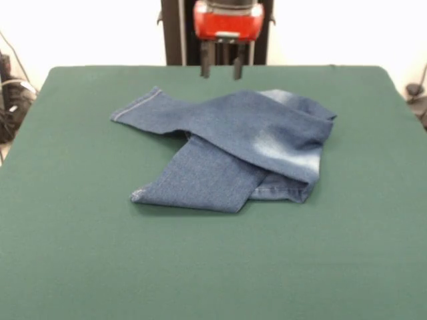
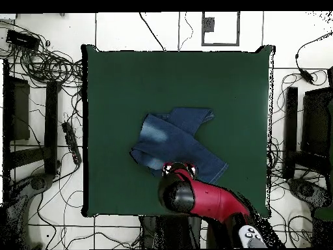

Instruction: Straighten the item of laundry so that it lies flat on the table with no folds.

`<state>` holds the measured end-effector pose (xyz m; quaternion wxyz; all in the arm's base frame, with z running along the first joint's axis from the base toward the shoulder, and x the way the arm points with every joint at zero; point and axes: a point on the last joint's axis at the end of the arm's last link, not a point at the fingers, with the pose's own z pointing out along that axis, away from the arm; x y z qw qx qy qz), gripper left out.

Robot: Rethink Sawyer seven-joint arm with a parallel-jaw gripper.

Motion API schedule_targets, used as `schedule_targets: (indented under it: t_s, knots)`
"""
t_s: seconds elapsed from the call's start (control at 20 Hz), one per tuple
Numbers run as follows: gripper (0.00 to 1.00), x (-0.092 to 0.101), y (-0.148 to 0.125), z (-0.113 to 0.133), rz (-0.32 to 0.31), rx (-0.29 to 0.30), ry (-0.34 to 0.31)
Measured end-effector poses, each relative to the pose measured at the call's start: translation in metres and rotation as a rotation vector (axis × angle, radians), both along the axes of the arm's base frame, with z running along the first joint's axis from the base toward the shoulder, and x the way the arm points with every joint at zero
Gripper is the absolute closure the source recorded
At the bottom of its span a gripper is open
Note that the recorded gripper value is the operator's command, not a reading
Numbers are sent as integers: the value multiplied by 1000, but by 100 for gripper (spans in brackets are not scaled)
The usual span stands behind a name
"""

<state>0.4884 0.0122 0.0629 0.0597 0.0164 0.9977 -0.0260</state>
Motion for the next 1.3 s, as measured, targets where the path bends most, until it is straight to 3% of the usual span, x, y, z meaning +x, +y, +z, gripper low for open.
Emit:
schedule_targets:
  t_s: [0.25, 0.65, 1.05, 1.3]
  knots:
    - [0, -5, -29, -16, -23, -1, 21]
    - [0, -1, -72, -14, -76, -4, 2]
    - [0, 31, -95, 4, -92, -25, -38]
    - [0, 63, -105, 14, -90, -19, -62]
